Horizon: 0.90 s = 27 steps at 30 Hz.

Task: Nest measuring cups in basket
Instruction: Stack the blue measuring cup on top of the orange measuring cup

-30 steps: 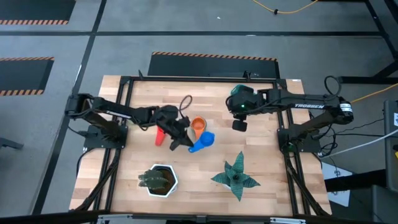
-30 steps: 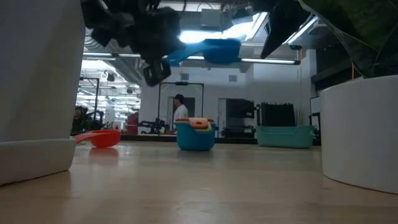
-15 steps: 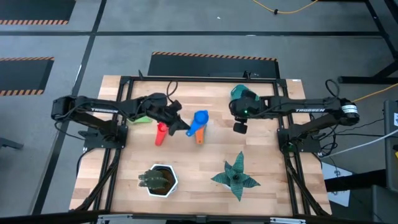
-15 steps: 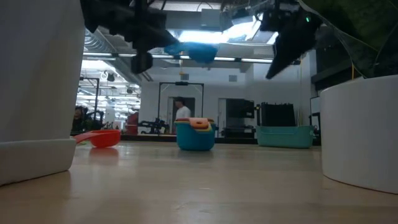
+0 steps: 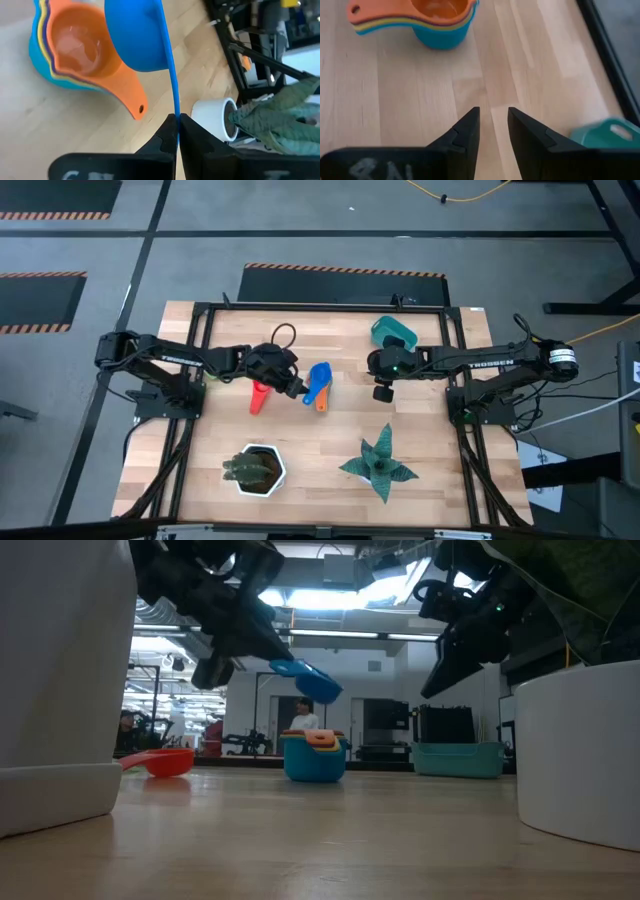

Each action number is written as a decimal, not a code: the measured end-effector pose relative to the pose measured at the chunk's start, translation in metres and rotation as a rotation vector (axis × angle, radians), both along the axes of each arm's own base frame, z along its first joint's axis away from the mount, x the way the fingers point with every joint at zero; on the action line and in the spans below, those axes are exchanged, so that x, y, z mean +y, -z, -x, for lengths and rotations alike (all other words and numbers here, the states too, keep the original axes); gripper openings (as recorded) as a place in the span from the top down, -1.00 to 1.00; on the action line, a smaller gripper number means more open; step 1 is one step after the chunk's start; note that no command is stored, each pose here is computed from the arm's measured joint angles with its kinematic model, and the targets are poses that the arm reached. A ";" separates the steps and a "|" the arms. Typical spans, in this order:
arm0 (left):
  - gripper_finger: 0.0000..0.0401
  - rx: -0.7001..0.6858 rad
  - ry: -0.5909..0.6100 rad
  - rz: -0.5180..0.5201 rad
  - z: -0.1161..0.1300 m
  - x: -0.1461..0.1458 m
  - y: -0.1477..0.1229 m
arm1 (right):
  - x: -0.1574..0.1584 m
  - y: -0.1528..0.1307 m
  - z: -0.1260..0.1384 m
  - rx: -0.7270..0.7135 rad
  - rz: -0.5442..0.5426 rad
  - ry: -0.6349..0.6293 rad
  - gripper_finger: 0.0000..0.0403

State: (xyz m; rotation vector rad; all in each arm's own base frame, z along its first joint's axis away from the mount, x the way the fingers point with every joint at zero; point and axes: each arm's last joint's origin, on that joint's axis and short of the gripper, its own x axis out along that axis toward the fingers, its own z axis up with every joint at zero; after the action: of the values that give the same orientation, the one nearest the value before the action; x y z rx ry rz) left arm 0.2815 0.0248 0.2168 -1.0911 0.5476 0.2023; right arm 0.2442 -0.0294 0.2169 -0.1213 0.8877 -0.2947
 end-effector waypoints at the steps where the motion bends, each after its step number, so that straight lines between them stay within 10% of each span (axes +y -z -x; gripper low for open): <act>1: 1.00 0.003 -0.011 0.014 -0.002 -0.001 0.003 | 0.000 0.000 -0.001 -0.014 0.004 -0.004 0.48; 27: 0.89 0.064 -0.173 0.175 -0.010 0.000 0.017 | 0.000 -0.005 -0.005 -0.054 0.059 -0.060 0.48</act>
State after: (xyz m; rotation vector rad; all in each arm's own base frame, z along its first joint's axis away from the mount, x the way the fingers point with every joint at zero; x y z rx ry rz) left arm 0.2912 0.0251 0.1995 -1.3073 0.5357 0.3457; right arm 0.2496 -0.0299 0.2214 -0.1930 0.8209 -0.2673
